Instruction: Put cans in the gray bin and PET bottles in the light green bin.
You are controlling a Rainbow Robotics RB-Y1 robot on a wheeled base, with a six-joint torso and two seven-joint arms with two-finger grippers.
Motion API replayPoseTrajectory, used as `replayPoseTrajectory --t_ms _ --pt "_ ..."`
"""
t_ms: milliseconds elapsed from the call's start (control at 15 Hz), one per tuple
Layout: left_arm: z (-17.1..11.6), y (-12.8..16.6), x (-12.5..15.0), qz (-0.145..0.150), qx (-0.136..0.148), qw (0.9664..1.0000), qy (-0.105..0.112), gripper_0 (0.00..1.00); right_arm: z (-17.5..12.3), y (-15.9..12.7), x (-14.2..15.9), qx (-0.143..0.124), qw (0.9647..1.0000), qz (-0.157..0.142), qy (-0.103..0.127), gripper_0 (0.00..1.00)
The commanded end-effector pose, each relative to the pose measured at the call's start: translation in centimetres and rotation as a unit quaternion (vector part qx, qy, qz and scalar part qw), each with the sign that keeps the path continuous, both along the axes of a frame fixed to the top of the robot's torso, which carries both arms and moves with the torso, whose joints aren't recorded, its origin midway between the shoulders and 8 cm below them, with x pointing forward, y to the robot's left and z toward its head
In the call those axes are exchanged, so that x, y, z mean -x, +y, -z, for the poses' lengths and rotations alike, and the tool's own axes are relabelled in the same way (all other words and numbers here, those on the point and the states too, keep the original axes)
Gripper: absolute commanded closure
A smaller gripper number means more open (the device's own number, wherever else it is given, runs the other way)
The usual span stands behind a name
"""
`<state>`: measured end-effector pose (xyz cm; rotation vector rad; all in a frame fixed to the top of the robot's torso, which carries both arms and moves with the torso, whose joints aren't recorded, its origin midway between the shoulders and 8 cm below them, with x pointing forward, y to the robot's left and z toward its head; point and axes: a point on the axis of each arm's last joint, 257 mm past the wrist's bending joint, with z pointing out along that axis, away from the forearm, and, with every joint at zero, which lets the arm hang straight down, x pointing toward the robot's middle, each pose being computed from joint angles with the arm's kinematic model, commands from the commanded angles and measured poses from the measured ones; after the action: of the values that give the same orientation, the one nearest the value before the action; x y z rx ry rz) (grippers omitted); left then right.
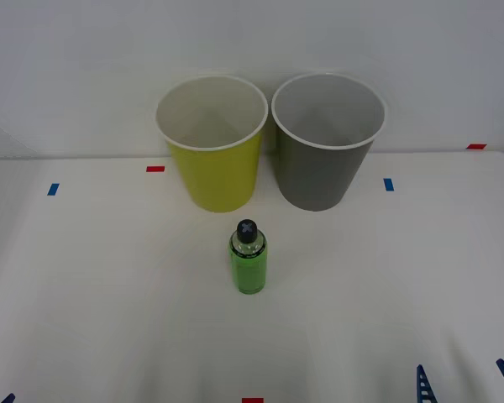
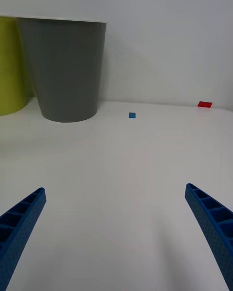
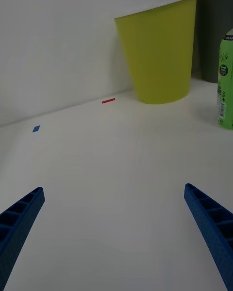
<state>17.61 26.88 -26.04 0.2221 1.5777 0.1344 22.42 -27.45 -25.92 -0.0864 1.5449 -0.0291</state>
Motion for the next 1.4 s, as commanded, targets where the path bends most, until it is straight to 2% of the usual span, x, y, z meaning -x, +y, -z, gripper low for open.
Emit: replayPoseTrajectory --t_ms 67,1000,1067,1200,1333,1400 --pt "0.0 0.0 0.0 0.000 0.000 1.0000 0.000 0.00 0.0 0.0 0.0 0.000 1.0000 0.000 0.000 0.00" --pt "0.0 0.0 0.0 0.000 0.000 1.0000 0.000 0.00 0.0 0.0 0.0 0.000 1.0000 0.000 0.000 0.00" --pt "1.6 0.0 -0.1 -0.003 0.003 0.9999 0.012 0.00 0.0 0.0 0.0 0.000 1.0000 0.000 0.000 0.00" --pt "0.8 0.2 -0.5 0.007 0.000 0.9998 -0.020 0.00 0.0 0.0 0.0 0.000 1.0000 0.000 0.000 0.00" --pt "0.7 -0.4 -1.8 0.040 -0.006 0.9982 -0.043 0.00 0.0 0.0 0.0 0.000 1.0000 0.000 0.000 0.00" --pt "0.7 -1.1 -2.7 0.056 0.003 0.9971 -0.051 0.00 0.0 0.0 0.0 0.000 1.0000 0.000 0.000 0.00"
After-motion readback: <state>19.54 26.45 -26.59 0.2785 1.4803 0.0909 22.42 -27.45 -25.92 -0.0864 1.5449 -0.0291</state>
